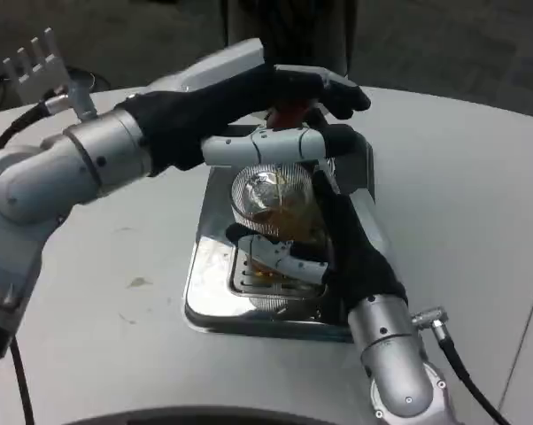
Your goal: Grasp the cup under the faucet to collect the drink, then remove the cup.
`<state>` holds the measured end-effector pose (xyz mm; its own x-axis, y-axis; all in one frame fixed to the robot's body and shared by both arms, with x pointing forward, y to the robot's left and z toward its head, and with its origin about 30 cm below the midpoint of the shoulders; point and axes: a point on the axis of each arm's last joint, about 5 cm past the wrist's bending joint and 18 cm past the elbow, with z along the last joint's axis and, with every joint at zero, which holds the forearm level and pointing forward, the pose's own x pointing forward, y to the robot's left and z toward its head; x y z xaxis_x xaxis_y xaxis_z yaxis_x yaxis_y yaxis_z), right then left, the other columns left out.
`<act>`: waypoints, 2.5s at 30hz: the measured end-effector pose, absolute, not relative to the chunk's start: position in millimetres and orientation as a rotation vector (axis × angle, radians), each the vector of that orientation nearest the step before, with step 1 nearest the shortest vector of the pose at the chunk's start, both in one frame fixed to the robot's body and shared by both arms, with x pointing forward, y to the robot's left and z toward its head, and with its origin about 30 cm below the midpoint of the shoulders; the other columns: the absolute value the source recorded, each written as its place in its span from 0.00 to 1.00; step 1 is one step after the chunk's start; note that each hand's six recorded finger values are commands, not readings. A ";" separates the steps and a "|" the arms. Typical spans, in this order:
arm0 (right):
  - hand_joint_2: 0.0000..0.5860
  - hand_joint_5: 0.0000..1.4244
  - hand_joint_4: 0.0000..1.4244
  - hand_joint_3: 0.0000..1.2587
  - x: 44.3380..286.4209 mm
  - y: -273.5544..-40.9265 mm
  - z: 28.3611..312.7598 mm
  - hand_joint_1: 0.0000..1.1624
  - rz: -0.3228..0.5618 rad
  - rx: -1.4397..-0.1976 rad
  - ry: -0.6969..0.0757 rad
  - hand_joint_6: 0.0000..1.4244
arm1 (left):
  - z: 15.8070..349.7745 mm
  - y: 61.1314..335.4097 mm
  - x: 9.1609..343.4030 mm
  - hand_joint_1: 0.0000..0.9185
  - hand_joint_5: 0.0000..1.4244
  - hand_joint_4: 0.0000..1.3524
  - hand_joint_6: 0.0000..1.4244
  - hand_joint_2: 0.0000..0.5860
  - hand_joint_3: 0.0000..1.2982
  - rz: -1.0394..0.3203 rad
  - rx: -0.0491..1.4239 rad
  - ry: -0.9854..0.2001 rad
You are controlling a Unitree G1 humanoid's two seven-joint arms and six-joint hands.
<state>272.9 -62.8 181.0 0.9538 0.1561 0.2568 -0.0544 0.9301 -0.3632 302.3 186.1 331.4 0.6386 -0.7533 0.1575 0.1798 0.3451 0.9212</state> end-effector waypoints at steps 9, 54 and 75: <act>0.32 0.08 0.04 0.00 274.8 -55.4 178.2 0.68 0.071 -0.341 -0.278 0.11 | 332.2 186.3 302.8 0.00 0.23 0.19 0.29 0.26 0.22 -0.663 1.053 -0.641; 0.35 0.14 0.11 0.11 275.0 -36.5 162.2 0.63 0.013 -0.339 -0.268 0.12 | 339.1 195.6 301.9 0.00 0.23 0.20 0.29 0.26 0.22 -0.655 1.092 -0.622; 0.35 0.14 0.10 0.08 280.1 -30.4 162.9 0.63 -0.003 -0.362 -0.275 0.12 | 340.2 195.2 300.7 0.00 0.24 0.20 0.29 0.26 0.22 -0.654 1.093 -0.623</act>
